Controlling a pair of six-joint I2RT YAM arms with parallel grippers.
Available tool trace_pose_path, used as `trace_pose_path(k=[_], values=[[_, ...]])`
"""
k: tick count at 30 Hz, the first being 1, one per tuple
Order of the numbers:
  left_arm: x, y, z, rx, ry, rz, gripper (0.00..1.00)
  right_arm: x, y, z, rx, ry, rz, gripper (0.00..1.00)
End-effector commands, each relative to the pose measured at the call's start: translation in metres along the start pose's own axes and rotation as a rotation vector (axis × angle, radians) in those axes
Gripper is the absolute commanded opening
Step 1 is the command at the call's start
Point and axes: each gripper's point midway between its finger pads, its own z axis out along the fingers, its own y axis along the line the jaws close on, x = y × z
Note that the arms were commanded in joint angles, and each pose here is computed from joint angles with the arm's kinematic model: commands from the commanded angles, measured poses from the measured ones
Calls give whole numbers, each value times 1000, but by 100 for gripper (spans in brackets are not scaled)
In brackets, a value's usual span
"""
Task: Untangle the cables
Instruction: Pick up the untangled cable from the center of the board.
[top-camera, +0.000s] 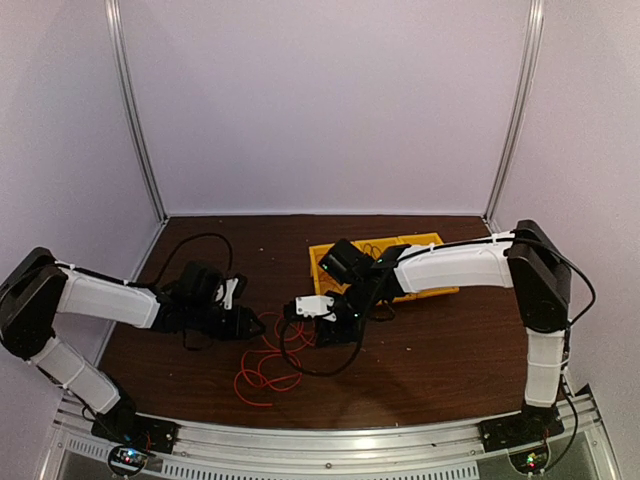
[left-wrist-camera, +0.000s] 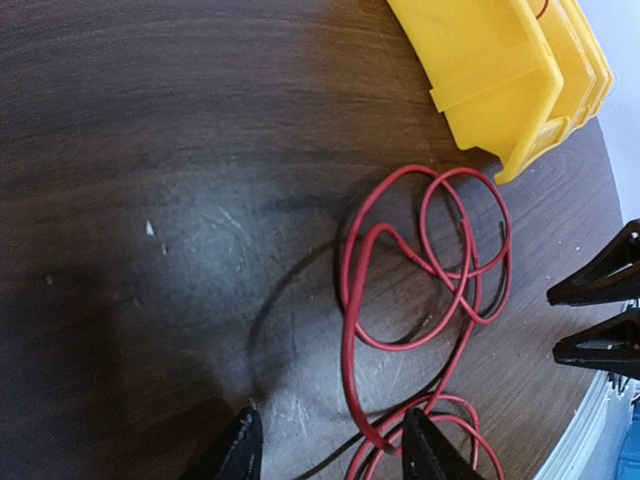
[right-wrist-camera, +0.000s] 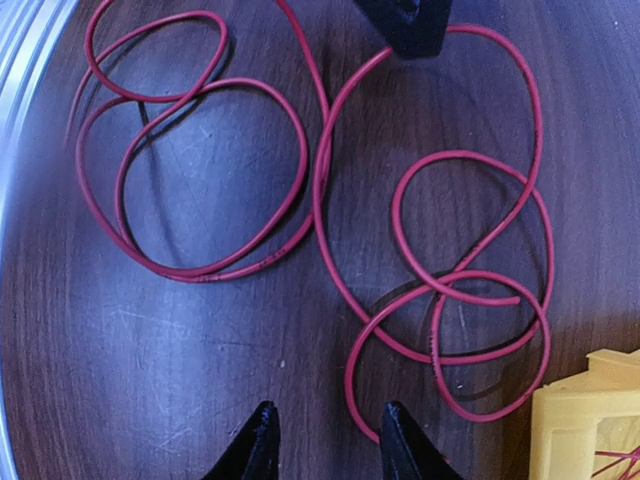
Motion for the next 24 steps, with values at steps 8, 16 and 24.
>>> trace_pose_path(k=[8, 16, 24], values=[[-60, -45, 7, 99, -74, 134, 0, -37, -12, -13, 55, -87, -21, 41], [-141, -119, -88, 163, -325, 298, 0, -72, -10, -77, 59, -171, -57, 44], [-160, -145, -126, 176, -378, 388, 0, -129, -42, -177, 65, -373, -18, 45]])
